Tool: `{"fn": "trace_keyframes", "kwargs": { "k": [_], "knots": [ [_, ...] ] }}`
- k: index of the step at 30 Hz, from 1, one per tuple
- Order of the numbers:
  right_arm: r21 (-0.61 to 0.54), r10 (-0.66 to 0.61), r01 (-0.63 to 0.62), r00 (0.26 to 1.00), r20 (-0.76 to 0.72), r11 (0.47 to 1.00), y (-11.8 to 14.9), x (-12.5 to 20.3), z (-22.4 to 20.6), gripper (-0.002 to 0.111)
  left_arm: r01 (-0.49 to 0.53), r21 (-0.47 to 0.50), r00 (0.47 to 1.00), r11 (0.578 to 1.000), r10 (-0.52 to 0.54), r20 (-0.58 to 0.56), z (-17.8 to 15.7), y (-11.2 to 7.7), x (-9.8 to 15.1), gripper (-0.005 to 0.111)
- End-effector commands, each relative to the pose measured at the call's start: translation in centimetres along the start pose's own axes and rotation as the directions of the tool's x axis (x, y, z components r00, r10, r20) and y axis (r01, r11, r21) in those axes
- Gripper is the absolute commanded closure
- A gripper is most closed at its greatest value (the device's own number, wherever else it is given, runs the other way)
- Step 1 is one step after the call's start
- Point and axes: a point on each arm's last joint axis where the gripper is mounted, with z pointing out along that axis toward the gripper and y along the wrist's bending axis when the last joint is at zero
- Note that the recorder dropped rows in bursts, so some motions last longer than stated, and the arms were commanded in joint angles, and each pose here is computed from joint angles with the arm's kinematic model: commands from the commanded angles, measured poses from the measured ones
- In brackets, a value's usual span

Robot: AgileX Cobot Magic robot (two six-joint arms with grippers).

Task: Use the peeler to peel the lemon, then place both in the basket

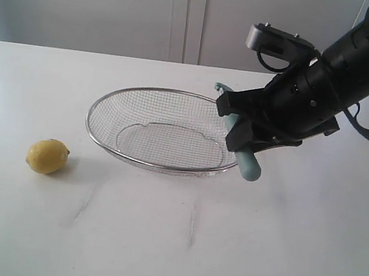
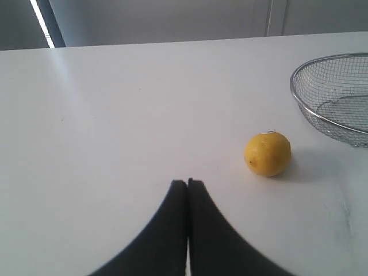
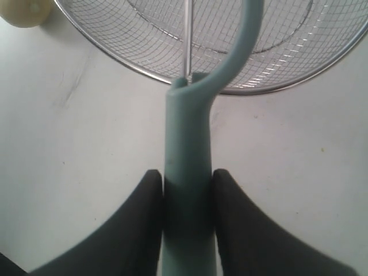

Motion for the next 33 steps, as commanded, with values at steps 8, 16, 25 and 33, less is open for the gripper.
{"fn": "trace_keyframes", "kwargs": {
  "k": [8, 16, 25, 33],
  "knots": [
    [-0.001, -0.005, 0.005, 1.000, 0.024, 1.000, -0.1, -0.1, -0.3, 0.108, 0.005, 0.000, 0.971, 1.000, -0.005, -0.240, 1.2, 0.1, -3.2, 0.107],
    [-0.003, -0.003, 0.003, 1.000, 0.029, 1.000, -0.1, -0.1, -0.3, 0.108, -0.026, 0.014, 0.919, 1.000, 0.030, -0.392, 4.1, 0.1, -5.7, 0.107],
    [-0.010, 0.004, -0.003, 0.999, 0.036, 1.000, 0.0, -0.2, -0.3, 0.108, -0.068, 0.061, 0.817, 0.996, 0.090, -0.570, 8.6, 0.0, -7.2, 0.107],
    [-0.007, 0.004, -0.004, 0.999, 0.051, 1.000, 0.0, -0.3, -0.3, 0.108, -0.075, 0.102, 0.742, 0.992, 0.124, -0.659, 12.8, -0.2, -7.6, 0.107]
  ]
}}
